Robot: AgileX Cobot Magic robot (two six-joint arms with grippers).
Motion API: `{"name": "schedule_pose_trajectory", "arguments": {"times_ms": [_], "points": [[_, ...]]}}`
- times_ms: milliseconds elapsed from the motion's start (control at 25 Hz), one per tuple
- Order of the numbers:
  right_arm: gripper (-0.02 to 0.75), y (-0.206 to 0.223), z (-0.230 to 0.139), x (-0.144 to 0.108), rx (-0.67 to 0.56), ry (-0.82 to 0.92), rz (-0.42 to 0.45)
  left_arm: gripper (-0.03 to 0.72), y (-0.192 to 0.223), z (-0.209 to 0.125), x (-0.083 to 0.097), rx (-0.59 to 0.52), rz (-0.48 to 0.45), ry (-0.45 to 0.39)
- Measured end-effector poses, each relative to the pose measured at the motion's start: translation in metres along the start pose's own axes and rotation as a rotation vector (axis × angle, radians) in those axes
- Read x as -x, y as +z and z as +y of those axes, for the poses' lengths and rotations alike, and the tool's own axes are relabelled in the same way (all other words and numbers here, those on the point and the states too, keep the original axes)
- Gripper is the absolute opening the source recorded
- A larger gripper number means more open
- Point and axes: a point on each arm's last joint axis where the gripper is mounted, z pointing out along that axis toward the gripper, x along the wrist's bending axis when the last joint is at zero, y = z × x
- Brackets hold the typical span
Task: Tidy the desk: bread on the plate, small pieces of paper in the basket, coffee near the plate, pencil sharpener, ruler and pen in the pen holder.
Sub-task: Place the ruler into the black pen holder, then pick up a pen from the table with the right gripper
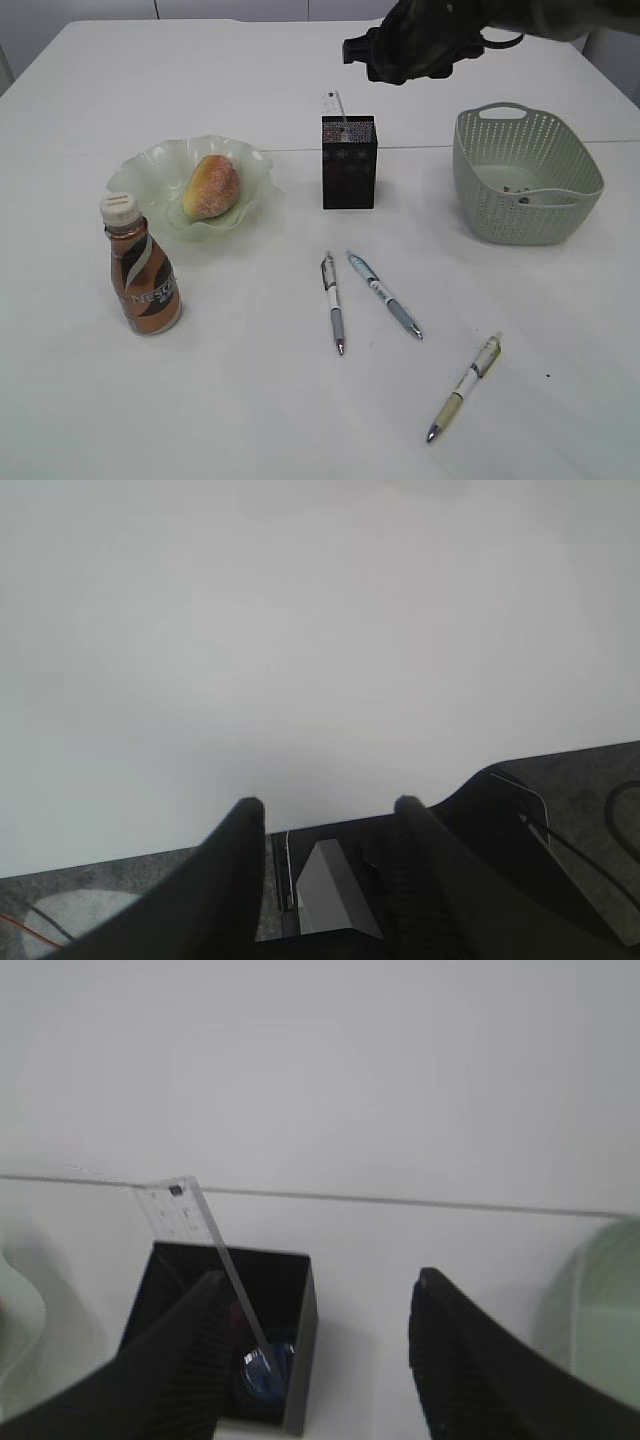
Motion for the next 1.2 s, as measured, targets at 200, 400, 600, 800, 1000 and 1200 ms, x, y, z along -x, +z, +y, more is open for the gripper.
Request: {"name": "schedule_pose_trajectory", "arguments": {"times_ms": [200,400,600,800,1000,1200], "points": [[0.447,-0.025,-0.013,0.002,-0.262,-0.030,-0.054,0.307,0.000,0.000,0.000,0.000,0.000,0.000],[0.447,-0.040,-0.039,-0.001,-0.601,-0.056,-0.007,0.307,0.000,0.000,0.001,-0.001,-0.006,-0.002],[0.447,-0.050,-0.041,-0.017,-0.664,0.008,0.160,0.307,0.000,0.000,0.001,-0.001,-0.009,-0.003],[0.447,-0.063,-0.034,-0.022,-0.658,0.073,0.221,0.307,0.000,0.000,0.001,-0.002,-0.012,-0.004],[0.447,-0.094,-0.026,-0.015,-0.629,0.122,0.195,0.307,0.000,0.000,0.001,-0.003,-0.016,-0.005],[0.447,-0.134,-0.036,-0.003,-0.648,0.167,0.171,0.307,0.000,0.000,0.002,-0.003,-0.017,-0.006]]}}
